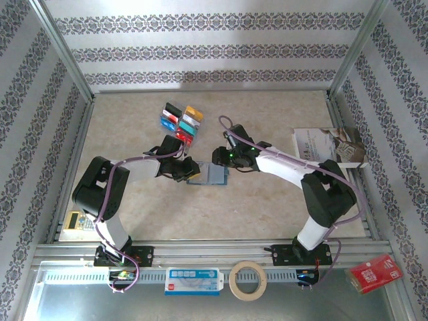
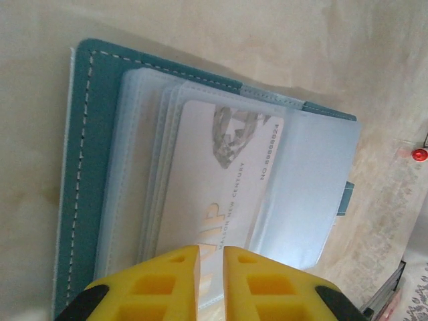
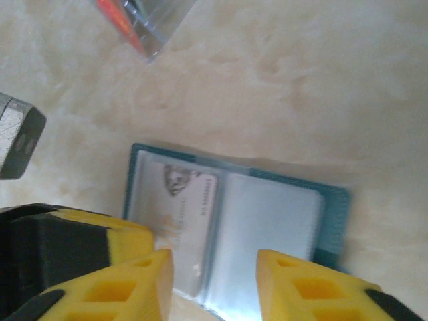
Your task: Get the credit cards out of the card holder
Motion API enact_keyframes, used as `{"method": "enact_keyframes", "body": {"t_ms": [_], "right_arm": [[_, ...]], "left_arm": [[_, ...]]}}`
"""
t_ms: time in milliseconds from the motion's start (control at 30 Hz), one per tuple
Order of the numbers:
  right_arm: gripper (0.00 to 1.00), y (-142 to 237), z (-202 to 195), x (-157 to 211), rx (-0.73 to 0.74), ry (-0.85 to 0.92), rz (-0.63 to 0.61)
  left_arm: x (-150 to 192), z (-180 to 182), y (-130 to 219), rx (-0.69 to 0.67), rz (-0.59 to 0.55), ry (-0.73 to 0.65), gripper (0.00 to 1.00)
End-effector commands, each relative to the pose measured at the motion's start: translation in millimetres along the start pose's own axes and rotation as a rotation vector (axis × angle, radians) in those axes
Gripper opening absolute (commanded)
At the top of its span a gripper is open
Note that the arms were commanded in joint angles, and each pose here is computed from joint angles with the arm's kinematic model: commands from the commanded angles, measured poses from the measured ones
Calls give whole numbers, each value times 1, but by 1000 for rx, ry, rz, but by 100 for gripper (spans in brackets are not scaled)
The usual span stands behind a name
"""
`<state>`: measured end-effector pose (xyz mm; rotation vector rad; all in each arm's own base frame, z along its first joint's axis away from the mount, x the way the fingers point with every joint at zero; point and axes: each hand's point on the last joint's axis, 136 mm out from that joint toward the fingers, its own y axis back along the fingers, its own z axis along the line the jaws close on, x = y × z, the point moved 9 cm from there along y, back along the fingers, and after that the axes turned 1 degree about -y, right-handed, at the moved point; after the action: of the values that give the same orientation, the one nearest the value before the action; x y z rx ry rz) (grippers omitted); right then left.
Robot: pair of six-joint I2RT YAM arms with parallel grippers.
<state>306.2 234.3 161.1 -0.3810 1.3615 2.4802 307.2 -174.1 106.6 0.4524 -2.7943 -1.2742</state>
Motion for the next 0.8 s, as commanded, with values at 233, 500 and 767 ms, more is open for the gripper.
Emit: {"method": "enact_keyframes", "body": {"t_ms": [233, 500, 767], "right_arm": [[21, -44, 8, 7, -115, -135, 138], [19, -54, 1, 11, -91, -152, 164], [17, -65, -1, 14, -106, -169, 202]], "left_arm": [[-10, 1, 21, -45, -66, -24, 17], [-18, 2, 13, -76, -46, -35, 12], [-21, 5, 7, -97, -34, -40, 12]]}}
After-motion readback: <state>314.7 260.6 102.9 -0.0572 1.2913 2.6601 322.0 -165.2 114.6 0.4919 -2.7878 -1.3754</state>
